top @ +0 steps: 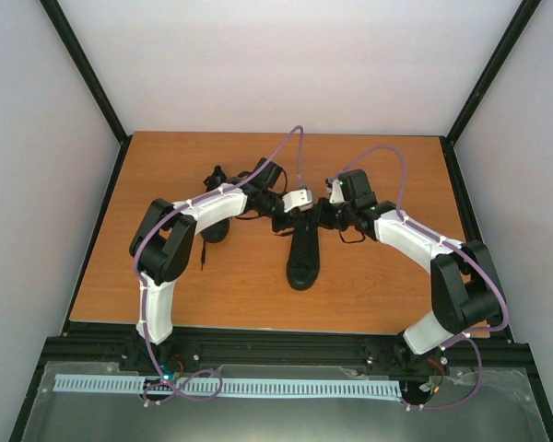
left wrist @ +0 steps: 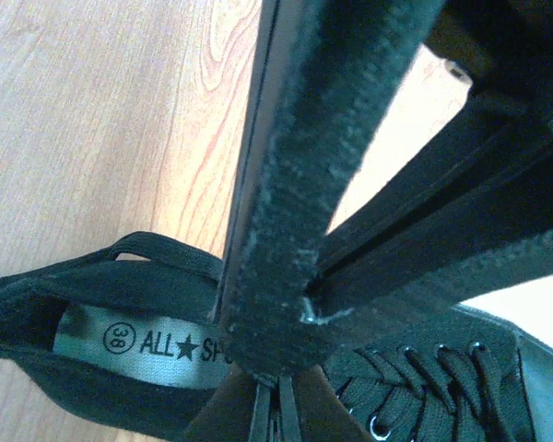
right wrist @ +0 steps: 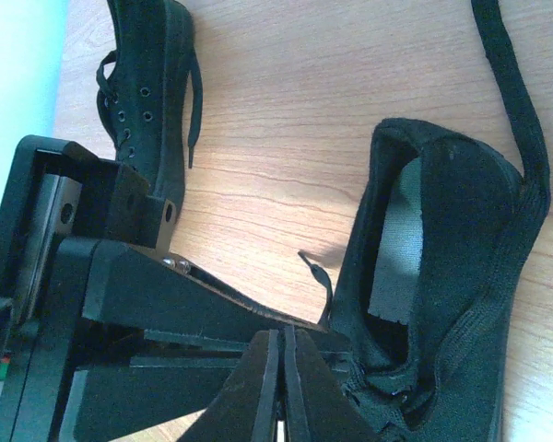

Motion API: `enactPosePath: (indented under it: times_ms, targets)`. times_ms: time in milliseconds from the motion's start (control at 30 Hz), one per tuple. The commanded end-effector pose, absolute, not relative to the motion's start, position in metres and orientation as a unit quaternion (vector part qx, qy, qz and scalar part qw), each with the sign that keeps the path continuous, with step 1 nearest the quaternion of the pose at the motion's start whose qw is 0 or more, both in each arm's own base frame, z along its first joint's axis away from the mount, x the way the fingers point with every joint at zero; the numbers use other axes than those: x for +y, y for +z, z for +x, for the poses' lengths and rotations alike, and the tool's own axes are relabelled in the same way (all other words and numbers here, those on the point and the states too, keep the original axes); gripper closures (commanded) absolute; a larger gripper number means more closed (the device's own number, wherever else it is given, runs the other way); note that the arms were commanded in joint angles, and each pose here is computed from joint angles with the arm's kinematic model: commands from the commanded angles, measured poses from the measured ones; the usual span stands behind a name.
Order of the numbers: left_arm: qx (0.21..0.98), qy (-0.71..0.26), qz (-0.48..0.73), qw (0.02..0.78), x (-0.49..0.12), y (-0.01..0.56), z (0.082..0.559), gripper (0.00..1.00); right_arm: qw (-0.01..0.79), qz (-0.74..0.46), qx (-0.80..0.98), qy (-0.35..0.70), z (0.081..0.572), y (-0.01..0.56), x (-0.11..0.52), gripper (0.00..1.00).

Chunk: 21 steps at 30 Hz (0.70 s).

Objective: Tie the shoes
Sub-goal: Wrap the shoelace around the shoelace.

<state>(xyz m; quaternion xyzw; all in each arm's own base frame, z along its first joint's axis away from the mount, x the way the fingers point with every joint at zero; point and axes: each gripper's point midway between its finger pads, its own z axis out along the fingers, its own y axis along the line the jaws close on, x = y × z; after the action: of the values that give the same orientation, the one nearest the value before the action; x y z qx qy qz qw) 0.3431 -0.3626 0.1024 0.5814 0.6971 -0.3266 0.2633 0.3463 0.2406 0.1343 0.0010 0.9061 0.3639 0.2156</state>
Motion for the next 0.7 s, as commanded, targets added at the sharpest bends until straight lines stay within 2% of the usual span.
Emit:
enactPosePath:
  times_ms: [0,133,300,500,667]
  targets:
    - [0.676,-0.358,0.581,0.278,-0.37,0.127,0.335,0.99,0.225,-0.007,0.906,0.358,0.343,0.139,0.24,0.95]
    - [0.68,-0.357,0.58,0.271,-0.366,0.124,0.33,0.99,0.246,0.002,0.921,0.303,0.351,0.137,0.219,0.77]
    - [0.682,-0.35,0.582,0.271,-0.363,0.12,0.33,0.99,0.257,0.049,0.914,0.31,0.374,0.135,0.186,0.61]
    - [0.684,-0.348,0.581,0.27,-0.363,0.119,0.33,0.99,0.231,0.072,0.928,0.283,0.413,0.1,0.173,0.59]
    - [0.687,-0.349,0.579,0.268,-0.363,0.117,0.33,0.99,0.184,0.064,0.924,0.329,0.423,0.077,0.195,0.58]
